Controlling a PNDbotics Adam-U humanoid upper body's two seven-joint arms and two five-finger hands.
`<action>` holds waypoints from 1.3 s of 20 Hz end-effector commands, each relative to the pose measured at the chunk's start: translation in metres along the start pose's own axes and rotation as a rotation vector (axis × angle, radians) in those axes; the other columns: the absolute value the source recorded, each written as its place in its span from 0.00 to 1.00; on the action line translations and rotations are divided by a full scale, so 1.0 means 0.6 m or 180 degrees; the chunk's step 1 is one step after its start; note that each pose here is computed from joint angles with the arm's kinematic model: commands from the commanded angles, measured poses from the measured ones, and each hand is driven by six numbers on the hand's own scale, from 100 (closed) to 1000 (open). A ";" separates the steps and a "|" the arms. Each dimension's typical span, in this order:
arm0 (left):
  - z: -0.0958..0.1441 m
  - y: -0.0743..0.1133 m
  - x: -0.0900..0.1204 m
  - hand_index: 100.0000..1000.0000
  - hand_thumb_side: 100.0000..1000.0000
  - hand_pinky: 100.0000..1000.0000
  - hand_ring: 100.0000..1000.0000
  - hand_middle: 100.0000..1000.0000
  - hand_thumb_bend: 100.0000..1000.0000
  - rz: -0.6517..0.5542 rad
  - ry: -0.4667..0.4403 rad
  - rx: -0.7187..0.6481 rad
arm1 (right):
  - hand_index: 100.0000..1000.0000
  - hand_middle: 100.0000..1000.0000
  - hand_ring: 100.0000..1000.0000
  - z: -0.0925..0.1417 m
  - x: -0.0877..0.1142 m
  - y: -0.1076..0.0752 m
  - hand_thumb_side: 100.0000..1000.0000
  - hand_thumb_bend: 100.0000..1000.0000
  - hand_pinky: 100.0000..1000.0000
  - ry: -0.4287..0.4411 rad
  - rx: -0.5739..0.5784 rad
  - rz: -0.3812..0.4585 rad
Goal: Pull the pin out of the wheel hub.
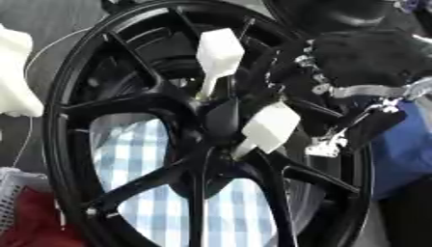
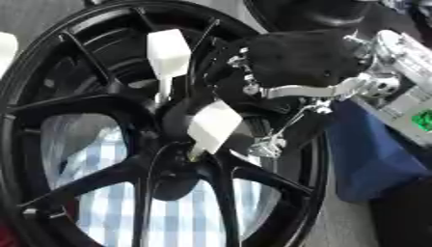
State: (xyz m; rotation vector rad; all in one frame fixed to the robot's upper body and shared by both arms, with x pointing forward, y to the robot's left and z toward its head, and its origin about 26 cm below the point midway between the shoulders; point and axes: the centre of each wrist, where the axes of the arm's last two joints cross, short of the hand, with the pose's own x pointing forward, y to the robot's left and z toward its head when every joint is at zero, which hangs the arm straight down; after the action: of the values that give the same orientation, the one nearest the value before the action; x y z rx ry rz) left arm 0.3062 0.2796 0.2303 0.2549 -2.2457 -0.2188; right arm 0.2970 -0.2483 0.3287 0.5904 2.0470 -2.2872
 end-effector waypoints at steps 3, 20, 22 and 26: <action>-0.003 0.008 0.013 0.69 0.76 0.48 0.60 0.56 0.00 -0.0042 -0.0087 0.0032 | 0.48 0.39 0.75 0.008 0.002 -0.014 0.17 0.00 0.84 -0.0019 -0.0048 -0.0122; 0.000 0.010 0.010 0.70 0.76 0.49 0.58 0.56 0.00 -0.0036 -0.0047 0.0055 | 0.29 0.18 0.65 0.024 -0.002 -0.037 0.15 0.00 0.82 0.0061 -0.0449 -0.0495; 0.000 0.011 0.010 0.70 0.76 0.49 0.58 0.56 0.00 -0.0035 -0.0047 0.0063 | 0.29 0.18 0.65 0.026 -0.003 -0.041 0.14 0.00 0.82 0.0075 -0.0522 -0.0525; 0.000 0.011 0.009 0.70 0.76 0.49 0.58 0.56 0.00 -0.0036 -0.0044 0.0069 | 0.28 0.16 0.65 0.028 -0.003 -0.043 0.13 0.00 0.81 0.0090 -0.0570 -0.0574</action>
State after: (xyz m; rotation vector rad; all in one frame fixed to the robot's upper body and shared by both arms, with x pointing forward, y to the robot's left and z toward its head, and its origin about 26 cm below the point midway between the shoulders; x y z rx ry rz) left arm 0.3053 0.2834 0.2287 0.2691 -2.2352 -0.2003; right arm 0.2940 -0.2570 0.3427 0.3998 2.3985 -2.1711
